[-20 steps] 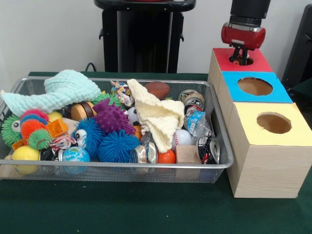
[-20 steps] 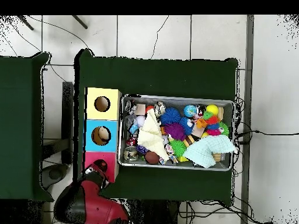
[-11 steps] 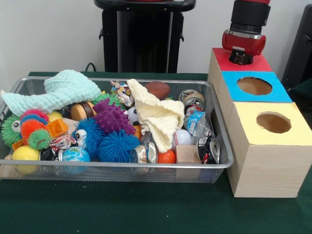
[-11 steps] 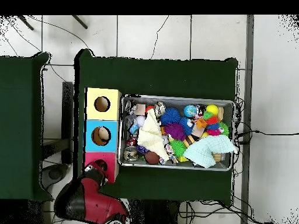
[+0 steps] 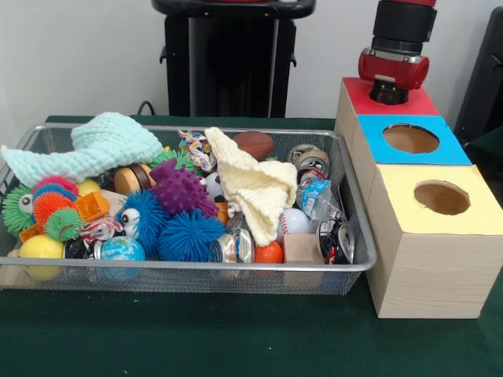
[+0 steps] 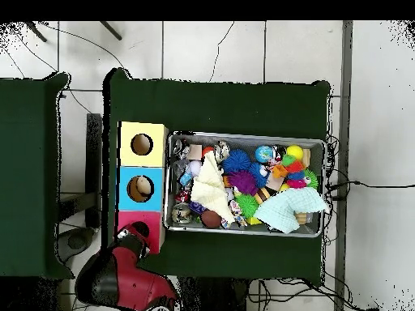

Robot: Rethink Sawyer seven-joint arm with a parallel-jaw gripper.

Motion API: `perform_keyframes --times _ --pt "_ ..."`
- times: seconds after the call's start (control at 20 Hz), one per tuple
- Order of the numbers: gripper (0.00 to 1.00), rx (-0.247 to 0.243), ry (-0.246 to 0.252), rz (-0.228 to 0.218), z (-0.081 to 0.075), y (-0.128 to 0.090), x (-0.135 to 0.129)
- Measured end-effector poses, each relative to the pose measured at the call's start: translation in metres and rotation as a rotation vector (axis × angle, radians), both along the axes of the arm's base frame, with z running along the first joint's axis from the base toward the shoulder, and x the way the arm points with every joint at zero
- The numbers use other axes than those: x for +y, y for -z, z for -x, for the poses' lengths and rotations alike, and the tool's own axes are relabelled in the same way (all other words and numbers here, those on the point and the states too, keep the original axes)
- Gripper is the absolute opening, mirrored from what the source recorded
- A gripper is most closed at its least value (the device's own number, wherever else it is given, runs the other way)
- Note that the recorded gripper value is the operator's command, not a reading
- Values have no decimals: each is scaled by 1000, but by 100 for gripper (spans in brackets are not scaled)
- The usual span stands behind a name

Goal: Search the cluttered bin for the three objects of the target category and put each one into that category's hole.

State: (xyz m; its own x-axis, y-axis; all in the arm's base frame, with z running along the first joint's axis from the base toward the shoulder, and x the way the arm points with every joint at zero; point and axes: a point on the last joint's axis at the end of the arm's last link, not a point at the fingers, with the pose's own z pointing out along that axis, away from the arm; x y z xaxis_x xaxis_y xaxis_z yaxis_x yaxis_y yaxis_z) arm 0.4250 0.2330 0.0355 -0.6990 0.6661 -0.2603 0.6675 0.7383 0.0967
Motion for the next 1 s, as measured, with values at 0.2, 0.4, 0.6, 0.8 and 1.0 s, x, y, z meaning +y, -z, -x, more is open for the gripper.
perform_keyframes --times 0.2,0.4,0.6,0.8,1.0 --pt "100 15 11 -4 0 -4 -2" --pt "0 39 7 -13 4 -15 5" --pt "0 71 -14 1 19 -35 15" --pt "0 78 -19 8 23 -55 16" --pt "0 119 -5 -2 22 -74 9"
